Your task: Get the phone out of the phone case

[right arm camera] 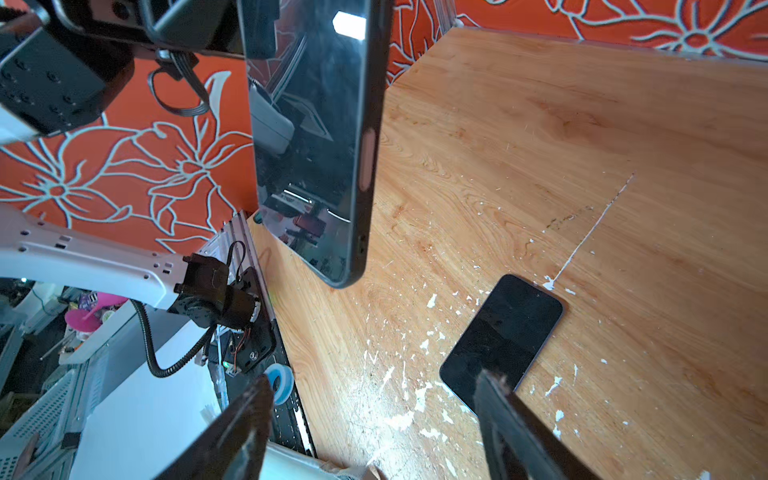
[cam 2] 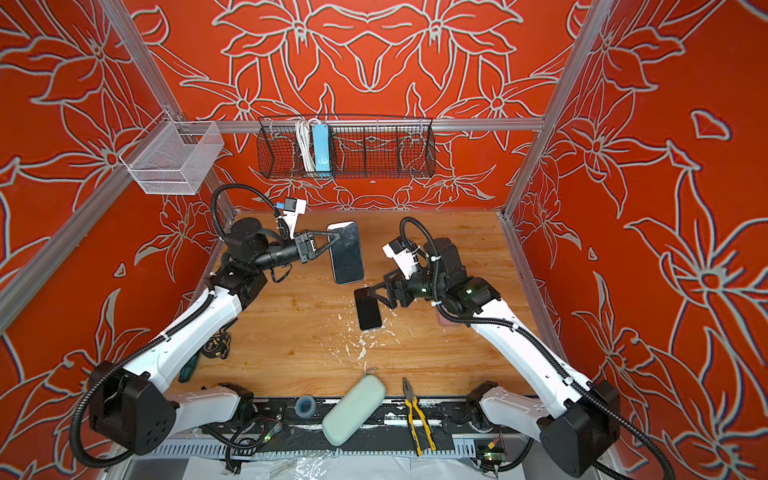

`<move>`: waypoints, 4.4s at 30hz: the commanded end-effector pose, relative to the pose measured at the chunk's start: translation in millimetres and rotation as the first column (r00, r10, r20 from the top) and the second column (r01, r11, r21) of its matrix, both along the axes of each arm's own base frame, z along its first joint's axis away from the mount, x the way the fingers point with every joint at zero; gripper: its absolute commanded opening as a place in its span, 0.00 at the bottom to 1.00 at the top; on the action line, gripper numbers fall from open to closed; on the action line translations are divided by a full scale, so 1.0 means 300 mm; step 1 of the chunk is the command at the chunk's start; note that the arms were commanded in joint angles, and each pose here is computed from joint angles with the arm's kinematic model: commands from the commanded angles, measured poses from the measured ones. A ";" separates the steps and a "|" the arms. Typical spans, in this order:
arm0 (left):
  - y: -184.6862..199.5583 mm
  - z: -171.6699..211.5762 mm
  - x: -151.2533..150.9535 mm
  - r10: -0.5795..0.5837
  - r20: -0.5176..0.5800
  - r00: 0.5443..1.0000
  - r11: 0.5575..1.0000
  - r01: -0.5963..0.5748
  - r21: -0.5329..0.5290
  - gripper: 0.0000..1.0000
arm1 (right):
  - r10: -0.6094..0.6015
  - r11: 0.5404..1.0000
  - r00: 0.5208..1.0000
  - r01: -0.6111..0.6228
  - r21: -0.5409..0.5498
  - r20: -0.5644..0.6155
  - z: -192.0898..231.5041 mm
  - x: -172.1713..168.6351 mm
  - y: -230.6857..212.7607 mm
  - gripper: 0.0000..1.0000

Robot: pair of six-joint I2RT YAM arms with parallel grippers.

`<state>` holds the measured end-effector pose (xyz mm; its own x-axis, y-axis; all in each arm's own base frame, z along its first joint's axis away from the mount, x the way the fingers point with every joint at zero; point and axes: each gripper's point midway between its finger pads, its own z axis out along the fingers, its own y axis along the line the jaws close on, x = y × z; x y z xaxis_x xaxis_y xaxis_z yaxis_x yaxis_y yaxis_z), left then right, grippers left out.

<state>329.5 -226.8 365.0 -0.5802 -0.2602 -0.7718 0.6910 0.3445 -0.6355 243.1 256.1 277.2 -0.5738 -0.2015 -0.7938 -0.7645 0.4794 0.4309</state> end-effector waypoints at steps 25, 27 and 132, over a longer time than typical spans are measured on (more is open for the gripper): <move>-0.062 0.020 -0.054 -0.311 0.098 0.945 0.950 0.308 0.049 0.00 | 0.206 0.963 0.978 -0.205 -0.178 -0.012 -0.071 -0.045 0.017 0.87; -0.065 0.019 -0.062 -0.334 0.099 0.937 0.943 0.331 0.046 0.00 | 0.225 0.957 0.974 -0.224 -0.182 -0.017 -0.080 -0.056 0.023 0.86; -0.193 0.043 -0.116 -0.541 0.127 0.831 0.838 0.545 0.002 0.00 | 0.456 0.870 0.853 -0.367 -0.330 0.254 -0.057 -0.226 0.303 0.17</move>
<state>295.1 -278.1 361.8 -0.5936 0.0719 -0.8015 0.7929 -0.1184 -0.5978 175.7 338.3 246.0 -0.2028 -0.6296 -0.7500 -0.9758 0.1940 0.1011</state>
